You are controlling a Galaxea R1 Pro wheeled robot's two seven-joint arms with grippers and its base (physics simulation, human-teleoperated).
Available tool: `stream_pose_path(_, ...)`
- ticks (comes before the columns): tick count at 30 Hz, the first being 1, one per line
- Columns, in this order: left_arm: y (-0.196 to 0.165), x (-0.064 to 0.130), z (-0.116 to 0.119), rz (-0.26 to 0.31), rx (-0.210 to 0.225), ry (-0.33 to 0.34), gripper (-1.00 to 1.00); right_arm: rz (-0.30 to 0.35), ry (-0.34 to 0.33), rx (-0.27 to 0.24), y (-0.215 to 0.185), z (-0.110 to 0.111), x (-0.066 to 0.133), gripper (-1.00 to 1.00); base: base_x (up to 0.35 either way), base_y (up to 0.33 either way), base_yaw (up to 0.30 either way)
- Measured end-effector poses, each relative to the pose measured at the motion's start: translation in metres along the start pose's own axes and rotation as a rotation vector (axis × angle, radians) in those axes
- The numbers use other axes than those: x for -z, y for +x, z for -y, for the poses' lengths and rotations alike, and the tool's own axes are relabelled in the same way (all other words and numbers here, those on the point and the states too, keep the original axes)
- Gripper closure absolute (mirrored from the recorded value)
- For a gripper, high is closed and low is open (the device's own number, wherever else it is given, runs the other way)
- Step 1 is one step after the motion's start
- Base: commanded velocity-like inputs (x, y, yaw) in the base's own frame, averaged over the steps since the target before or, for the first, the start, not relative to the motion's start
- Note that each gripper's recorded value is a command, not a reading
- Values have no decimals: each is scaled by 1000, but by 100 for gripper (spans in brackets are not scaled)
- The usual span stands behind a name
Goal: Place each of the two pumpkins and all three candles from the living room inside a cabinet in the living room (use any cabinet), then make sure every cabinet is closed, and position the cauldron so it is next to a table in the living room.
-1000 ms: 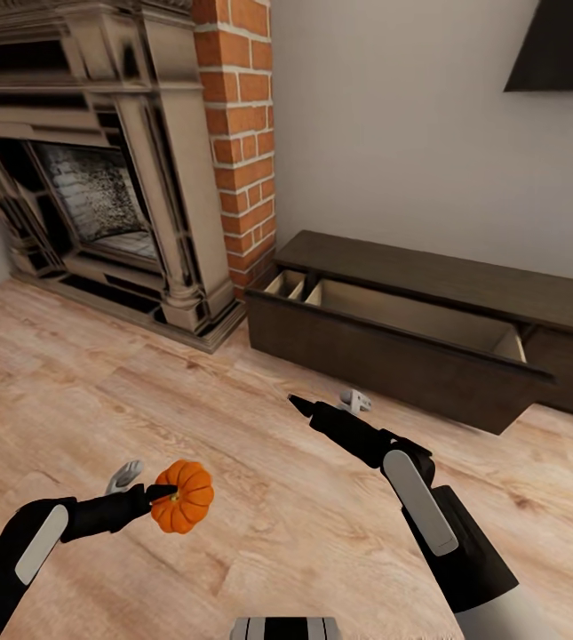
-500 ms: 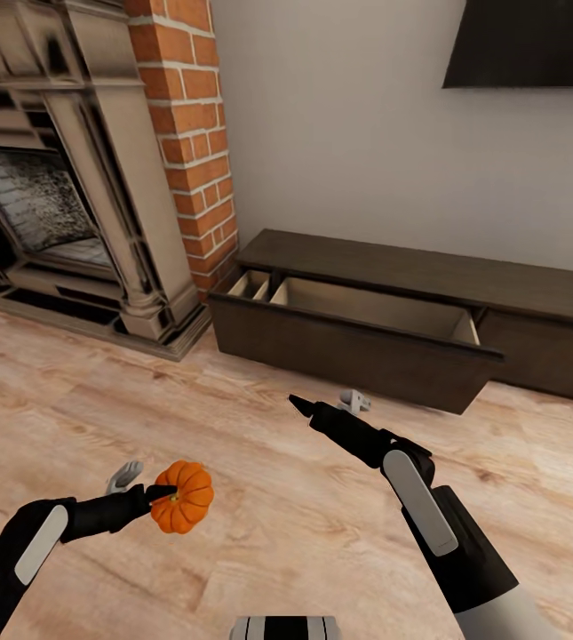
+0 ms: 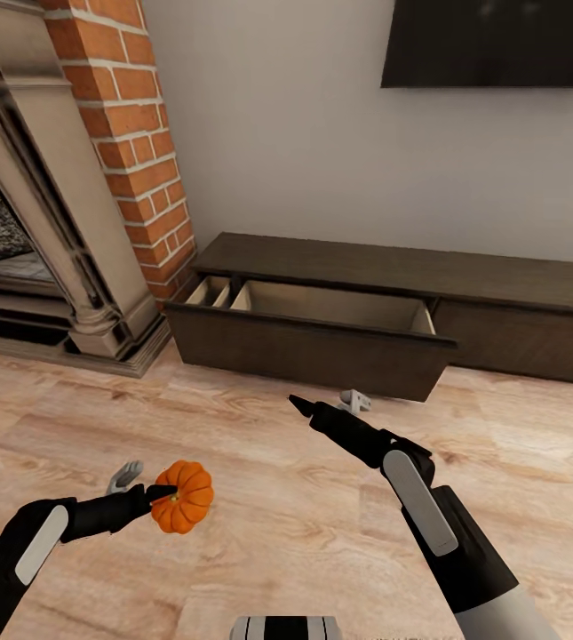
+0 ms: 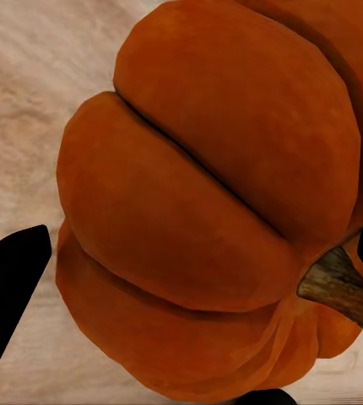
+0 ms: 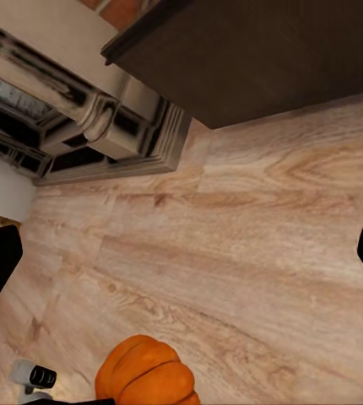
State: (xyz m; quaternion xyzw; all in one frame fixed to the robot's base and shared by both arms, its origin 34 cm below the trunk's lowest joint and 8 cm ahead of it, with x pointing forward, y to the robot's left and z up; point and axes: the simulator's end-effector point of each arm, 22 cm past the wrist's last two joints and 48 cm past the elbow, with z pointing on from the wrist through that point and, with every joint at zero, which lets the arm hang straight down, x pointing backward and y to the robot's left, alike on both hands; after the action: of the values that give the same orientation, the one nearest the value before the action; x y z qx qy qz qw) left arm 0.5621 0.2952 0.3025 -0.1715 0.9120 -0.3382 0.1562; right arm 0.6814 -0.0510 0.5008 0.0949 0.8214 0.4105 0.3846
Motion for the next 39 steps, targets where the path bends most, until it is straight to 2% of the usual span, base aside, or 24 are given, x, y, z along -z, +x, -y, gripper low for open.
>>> stream_pose_path(7,-8,8,12,22,-16,14,100,19,-13,18,-10,-13,7,-100,0,0,-277)
stream_pose_path(27,-8,8,11,21,-18,12,100,20,-14,16,-10,-14,7,-100,0,0,-278)
stream_pose_path(39,-19,23,31,55,-46,34,100,54,-39,42,-27,-36,19,-100,0,0,-279)
